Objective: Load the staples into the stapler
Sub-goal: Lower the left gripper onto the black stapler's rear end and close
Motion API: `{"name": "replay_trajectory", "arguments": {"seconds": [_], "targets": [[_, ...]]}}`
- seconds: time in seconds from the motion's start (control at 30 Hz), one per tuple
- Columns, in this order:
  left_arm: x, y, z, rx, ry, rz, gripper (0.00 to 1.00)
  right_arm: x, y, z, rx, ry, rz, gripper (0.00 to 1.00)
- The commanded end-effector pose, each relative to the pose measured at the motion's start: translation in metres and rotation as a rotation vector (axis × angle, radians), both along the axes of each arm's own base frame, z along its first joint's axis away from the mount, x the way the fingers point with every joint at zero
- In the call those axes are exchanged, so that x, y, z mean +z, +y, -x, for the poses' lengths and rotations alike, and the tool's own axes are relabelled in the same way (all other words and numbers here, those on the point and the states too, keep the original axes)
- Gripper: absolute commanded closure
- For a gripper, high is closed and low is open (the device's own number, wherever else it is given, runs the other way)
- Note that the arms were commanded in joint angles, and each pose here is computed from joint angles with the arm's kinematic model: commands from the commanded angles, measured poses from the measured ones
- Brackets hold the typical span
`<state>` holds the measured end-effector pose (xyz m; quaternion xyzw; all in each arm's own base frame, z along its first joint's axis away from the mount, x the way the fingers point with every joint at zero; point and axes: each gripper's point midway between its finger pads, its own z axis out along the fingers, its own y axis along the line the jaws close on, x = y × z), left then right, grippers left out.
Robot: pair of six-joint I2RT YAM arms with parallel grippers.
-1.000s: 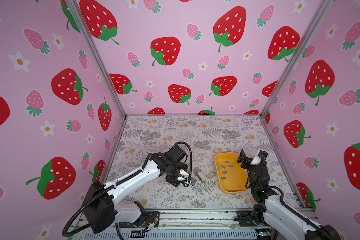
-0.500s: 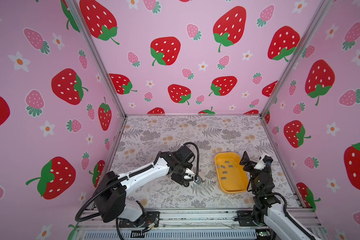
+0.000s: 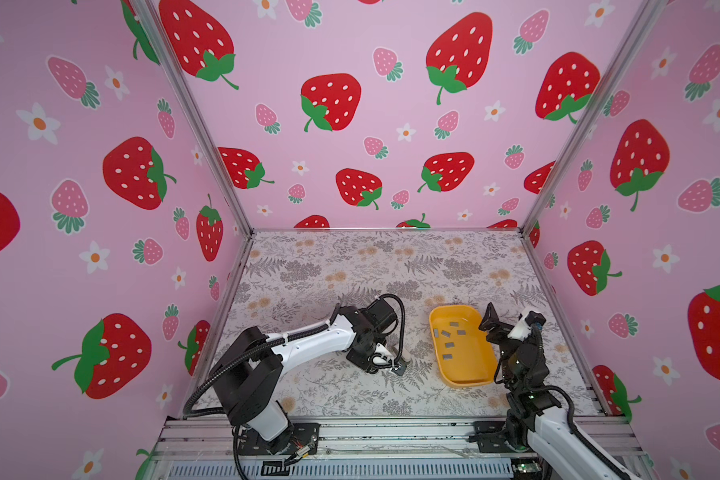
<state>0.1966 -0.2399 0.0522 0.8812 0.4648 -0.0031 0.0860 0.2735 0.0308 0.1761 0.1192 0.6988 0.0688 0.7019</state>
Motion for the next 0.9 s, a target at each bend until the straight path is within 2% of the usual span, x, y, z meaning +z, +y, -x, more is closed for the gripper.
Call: {"name": "replay_trajectory", "arguments": {"seconds": [0.0, 0.3, 0.57, 0.7, 0.87], "targets": [[0.003, 0.003, 0.002, -0.024, 0.011, -0.038, 0.46, 0.0, 0.0, 0.001, -0.002, -0.006, -0.013, 0.01], [-0.004, 0.003, -0.001, -0.024, 0.006, -0.066, 0.54, 0.0, -0.001, 0.002, -0.002, -0.008, -0.015, 0.01], [0.004, -0.001, -0.005, -0.014, -0.013, -0.037, 0.81, 0.0, -0.001, 0.003, -0.003, -0.008, -0.019, 0.01], [0.01, -0.003, -0.008, -0.005, -0.035, -0.017, 1.0, 0.0, -0.002, 0.003, -0.008, -0.01, -0.02, 0.01], [0.024, -0.007, -0.013, 0.028, -0.063, 0.039, 1.0, 0.0, -0.003, 0.004, -0.008, -0.015, -0.025, 0.01]]}}
